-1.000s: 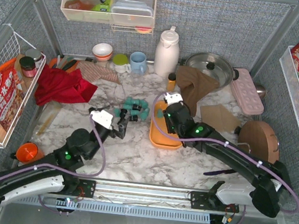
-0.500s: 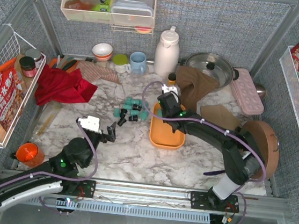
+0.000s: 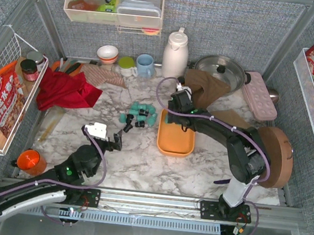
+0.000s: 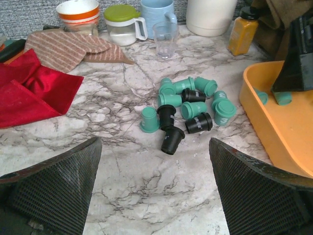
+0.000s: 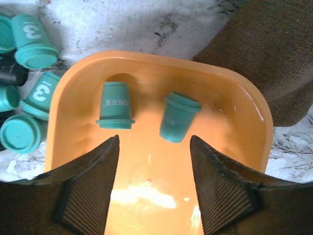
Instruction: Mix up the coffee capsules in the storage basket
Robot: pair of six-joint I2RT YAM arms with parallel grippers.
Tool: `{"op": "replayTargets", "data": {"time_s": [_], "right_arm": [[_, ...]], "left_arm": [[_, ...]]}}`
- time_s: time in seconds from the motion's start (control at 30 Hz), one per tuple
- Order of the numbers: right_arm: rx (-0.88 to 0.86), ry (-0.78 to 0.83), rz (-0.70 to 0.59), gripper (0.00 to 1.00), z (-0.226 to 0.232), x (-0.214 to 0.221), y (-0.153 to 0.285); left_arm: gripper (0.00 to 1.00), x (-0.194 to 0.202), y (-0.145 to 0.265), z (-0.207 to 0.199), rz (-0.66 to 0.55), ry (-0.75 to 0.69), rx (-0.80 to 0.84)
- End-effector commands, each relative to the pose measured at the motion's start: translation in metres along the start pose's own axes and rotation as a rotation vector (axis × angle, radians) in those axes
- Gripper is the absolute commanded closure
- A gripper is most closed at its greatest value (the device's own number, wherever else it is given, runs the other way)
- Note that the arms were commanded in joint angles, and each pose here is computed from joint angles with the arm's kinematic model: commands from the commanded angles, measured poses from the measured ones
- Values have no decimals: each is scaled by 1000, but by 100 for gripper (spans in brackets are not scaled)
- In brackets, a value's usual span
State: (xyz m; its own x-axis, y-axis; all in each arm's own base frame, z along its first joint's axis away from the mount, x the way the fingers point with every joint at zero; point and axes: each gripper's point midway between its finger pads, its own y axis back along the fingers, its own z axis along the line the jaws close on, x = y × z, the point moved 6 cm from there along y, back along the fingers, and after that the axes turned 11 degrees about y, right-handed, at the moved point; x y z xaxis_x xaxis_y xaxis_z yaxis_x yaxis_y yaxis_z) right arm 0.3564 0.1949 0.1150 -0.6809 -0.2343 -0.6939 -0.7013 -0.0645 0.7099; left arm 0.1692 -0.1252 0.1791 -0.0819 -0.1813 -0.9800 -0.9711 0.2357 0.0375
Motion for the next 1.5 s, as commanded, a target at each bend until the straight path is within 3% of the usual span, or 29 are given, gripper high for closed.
{"op": "replayTargets", "data": {"time_s": [0.0,0.3,0.6,0.83,1.1,1.47], "right_arm": [[-57,-20,-38,32,2,-12,11],[-69,20,-156,30,-18,-12,62],[6,65,-258,31,-47,25,93],[30,44,-322,31,-55,38,100],[-25,42,-308,31,-50,37,106],[-33,35,-324,31,-51,35,113]], "left_arm": [[1,-2,-2,1,-18,40,-40],[1,-3,-13,3,28,111,-137],[1,9,-67,-3,328,108,-289],[1,34,-119,6,468,136,-437],[21,54,-161,17,511,123,-517],[31,78,-170,20,558,182,-495]]}}
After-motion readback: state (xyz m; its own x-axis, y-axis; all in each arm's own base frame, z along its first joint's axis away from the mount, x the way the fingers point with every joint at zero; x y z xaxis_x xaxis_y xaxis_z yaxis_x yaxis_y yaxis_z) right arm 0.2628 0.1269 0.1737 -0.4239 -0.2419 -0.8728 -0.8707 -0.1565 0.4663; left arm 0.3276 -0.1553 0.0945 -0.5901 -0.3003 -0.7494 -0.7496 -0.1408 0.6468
